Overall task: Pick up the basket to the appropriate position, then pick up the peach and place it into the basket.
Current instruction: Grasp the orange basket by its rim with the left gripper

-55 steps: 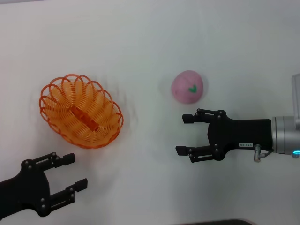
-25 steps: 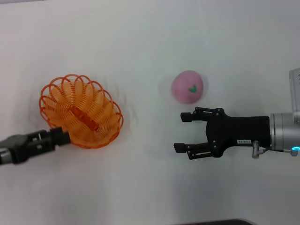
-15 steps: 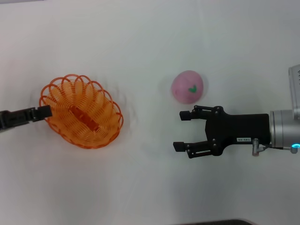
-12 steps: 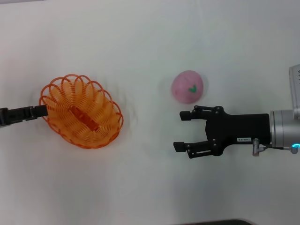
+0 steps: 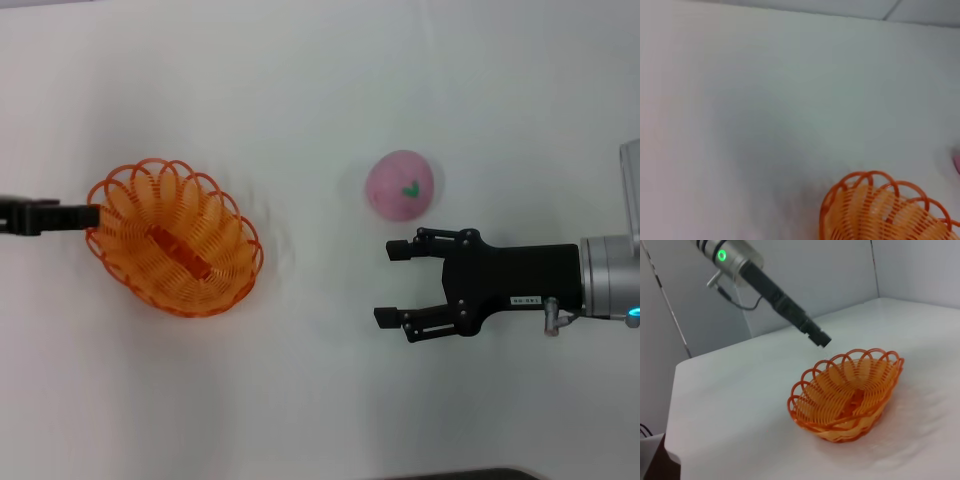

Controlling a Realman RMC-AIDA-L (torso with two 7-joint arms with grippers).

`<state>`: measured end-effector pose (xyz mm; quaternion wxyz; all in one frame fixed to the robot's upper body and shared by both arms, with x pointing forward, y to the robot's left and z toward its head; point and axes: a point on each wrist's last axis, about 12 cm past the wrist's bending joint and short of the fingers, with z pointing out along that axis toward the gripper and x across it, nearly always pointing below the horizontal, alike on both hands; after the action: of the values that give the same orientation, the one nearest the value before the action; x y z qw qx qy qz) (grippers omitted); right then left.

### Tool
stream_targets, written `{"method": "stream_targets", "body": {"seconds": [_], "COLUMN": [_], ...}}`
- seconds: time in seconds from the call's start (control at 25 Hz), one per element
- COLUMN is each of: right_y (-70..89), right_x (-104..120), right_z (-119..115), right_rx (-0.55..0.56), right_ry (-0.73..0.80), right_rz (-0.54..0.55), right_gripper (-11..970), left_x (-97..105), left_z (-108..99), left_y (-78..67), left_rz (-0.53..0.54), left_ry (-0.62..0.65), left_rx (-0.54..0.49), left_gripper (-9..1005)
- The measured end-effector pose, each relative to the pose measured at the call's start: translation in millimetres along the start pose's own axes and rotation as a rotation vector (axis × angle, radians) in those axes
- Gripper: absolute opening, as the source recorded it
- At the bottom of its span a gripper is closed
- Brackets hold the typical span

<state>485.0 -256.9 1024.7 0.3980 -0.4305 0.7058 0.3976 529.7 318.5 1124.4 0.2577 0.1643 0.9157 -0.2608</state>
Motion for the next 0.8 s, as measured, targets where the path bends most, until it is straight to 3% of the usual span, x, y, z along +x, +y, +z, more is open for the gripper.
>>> {"method": "stream_targets", "body": {"seconds": [0.24,0.52,0.8], "right_y": [1.6,3.0,3.3], "right_x": [1,1,2], "right_z": [-1,-2,-2], "right_rx": [-0.013,-0.021,-0.024], "right_ry": [0.007,0.006,0.011], "right_rz": [-0.001,0.0,0.0], "right_gripper": [924,925,925], "left_x": [-27,-44,-61], "left_z": [10,33,41], "left_y": [-20.2,-34.8,-47.4], "left_rz": [0.198,0.396,0.488], "left_ry": [0.043,0.169,0.174], "left_rx": [-0.066,-0.209,-0.219], "left_gripper": [632,632,632]}}
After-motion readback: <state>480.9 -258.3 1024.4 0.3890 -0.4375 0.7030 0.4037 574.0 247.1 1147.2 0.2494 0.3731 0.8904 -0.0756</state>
